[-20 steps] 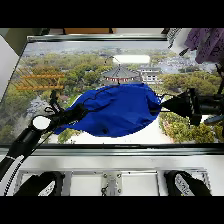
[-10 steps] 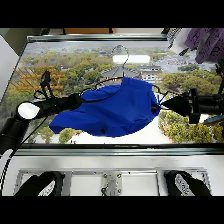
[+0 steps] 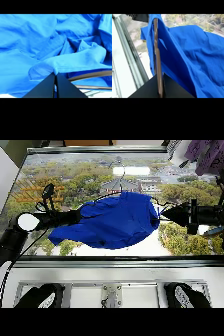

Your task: Fold the clothes and pants, and hang the long-sleeved shirts on hangers.

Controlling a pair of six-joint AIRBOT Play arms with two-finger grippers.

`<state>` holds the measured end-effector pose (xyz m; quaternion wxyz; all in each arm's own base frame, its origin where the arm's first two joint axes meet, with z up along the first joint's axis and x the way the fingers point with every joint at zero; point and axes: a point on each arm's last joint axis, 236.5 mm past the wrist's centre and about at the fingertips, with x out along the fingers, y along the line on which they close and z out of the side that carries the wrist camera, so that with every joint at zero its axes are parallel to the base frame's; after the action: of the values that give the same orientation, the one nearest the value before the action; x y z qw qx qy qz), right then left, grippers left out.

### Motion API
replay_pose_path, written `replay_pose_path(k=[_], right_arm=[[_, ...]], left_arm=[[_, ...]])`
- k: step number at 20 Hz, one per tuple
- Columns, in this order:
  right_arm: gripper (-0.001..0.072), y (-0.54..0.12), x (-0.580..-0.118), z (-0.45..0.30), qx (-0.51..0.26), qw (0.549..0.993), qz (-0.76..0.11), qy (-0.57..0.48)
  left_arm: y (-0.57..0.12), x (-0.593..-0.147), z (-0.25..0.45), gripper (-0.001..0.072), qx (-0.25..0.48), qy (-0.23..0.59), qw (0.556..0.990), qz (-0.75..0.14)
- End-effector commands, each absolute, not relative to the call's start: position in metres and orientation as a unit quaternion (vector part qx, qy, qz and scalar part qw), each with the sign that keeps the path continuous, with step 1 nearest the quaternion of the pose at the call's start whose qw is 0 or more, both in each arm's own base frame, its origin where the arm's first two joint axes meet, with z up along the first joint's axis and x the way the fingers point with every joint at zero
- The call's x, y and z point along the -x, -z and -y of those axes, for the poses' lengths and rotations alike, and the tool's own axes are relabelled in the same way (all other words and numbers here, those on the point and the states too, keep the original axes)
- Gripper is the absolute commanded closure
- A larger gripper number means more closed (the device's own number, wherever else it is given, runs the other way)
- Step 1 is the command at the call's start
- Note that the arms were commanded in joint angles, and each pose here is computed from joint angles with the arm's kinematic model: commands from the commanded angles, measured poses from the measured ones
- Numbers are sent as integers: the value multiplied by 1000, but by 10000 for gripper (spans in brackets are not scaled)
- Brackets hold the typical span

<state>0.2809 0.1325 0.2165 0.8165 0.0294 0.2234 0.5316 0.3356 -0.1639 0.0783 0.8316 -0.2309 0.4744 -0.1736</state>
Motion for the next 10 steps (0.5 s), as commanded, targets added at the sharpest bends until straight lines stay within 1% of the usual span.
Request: replay_pose_path(k=[1,3,5,7,10], right_arm=[[708,-216,-282,-132,-27,819,-224,-528],[708,-216,-282,-131,-27,819,-225,-528],[708,-216,-281,-132,-27,818,-225,-529],[708,-216,-281,-132,-27,817,-225,-530],[708,-224,-271,-138,-34,805,-216,-551]], left_arm=[[-95,-347,157,698,227,168,846,-452],[-103,-352,147,698,227,159,851,-445],[-100,-350,133,698,226,145,848,-458],[-96,-345,131,698,224,143,841,-471],[-100,-349,137,698,219,151,848,-458]])
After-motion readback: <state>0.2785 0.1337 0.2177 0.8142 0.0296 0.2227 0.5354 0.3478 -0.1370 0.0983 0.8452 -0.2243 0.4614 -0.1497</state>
